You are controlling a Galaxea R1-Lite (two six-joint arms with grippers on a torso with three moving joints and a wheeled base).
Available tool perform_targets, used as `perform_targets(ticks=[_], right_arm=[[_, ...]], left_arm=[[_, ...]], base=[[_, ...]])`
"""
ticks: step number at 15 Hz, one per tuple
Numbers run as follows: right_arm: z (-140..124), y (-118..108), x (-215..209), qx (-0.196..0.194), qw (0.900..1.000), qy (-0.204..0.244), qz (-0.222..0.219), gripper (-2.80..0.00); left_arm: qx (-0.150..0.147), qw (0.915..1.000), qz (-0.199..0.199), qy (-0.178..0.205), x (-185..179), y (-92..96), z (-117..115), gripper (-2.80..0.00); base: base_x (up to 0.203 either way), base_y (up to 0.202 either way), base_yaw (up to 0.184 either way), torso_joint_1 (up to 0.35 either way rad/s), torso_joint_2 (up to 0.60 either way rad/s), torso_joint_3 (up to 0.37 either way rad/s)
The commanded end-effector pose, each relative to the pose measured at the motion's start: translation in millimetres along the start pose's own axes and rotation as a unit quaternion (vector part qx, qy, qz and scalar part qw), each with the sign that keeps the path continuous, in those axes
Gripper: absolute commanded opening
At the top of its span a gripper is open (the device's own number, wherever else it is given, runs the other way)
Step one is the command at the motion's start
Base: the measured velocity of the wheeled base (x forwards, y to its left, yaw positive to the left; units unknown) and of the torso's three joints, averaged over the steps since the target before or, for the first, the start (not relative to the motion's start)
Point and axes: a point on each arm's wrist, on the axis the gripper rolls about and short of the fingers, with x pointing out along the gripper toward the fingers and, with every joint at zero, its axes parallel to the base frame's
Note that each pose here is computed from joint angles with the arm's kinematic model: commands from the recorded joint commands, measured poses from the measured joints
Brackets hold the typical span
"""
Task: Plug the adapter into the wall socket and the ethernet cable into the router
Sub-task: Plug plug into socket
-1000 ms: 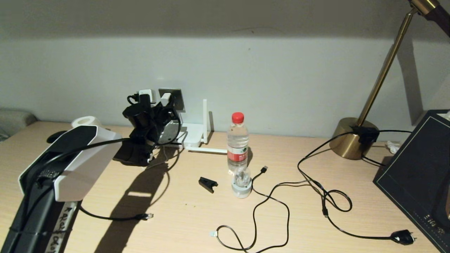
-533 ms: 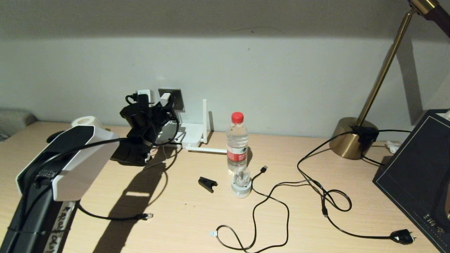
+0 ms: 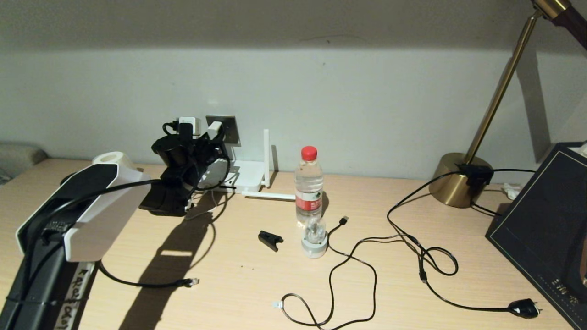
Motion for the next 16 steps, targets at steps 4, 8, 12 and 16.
perform_targets(ticks=[4,8,12,16], right_arm=[[-10,0,2,0.0,1.0,0.018,0.0,-2.8],[-10,0,2,0.0,1.0,0.018,0.0,-2.8],[-10,0,2,0.0,1.0,0.018,0.0,-2.8],[-10,0,2,0.0,1.0,0.018,0.0,-2.8]], left_arm=[[0.003,1.0,0.004,-0.007,6,3.5,10,-2.8],[0.003,1.0,0.005,-0.008,8,0.5,10,-2.8],[-0.004,1.0,0.005,-0.006,9,-4.7,6,-2.8],[-0.006,0.9996,0.008,-0.027,17,-5.7,4,-2.8]], base=[[0.0,0.0,0.0,0.0,0.0,0.0],[0.0,0.0,0.0,0.0,0.0,0.0],[0.0,0.0,0.0,0.0,0.0,0.0],[0.0,0.0,0.0,0.0,0.0,0.0]])
